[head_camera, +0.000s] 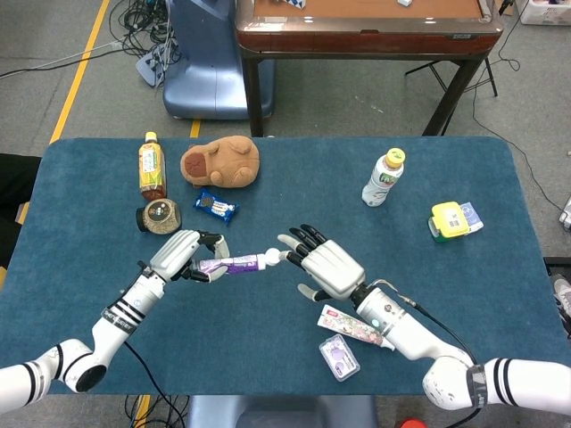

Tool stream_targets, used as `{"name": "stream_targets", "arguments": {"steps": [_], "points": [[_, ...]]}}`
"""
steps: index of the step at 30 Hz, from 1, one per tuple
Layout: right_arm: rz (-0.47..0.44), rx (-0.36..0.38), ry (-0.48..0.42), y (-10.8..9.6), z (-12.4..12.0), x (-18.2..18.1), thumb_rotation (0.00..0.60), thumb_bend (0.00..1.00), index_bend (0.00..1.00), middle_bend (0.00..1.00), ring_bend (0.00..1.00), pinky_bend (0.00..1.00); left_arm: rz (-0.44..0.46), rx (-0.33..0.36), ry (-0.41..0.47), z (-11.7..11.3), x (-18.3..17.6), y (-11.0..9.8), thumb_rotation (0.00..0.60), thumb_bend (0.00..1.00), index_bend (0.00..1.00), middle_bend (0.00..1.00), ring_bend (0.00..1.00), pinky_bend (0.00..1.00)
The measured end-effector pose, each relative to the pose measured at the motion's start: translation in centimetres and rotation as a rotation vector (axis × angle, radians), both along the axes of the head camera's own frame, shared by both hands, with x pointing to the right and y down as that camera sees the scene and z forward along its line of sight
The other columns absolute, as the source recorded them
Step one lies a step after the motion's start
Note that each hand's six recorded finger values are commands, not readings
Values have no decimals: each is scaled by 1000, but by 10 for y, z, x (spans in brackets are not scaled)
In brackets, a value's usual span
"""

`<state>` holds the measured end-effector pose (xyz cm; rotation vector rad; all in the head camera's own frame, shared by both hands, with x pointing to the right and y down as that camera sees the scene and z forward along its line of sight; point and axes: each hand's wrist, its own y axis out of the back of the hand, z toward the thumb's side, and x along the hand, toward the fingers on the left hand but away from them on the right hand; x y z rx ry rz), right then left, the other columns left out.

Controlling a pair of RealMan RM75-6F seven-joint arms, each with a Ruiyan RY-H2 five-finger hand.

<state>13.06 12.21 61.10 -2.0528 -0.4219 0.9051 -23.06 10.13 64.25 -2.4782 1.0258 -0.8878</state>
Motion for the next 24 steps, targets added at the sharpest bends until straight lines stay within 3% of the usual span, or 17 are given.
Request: {"name": "stream_targets", "arguments": {"steps": [15, 24], "points": [[42, -32, -49, 0, 12, -7, 596, 419, 247, 96, 0, 0, -33, -21, 39, -5, -3, -6, 600, 358, 568, 678, 467, 400], [71, -74, -127, 2, -11, 0, 597, 418, 247, 96, 0, 0, 7, 11, 2, -3, -8, 0, 600, 358, 569, 678, 473, 416]]}}
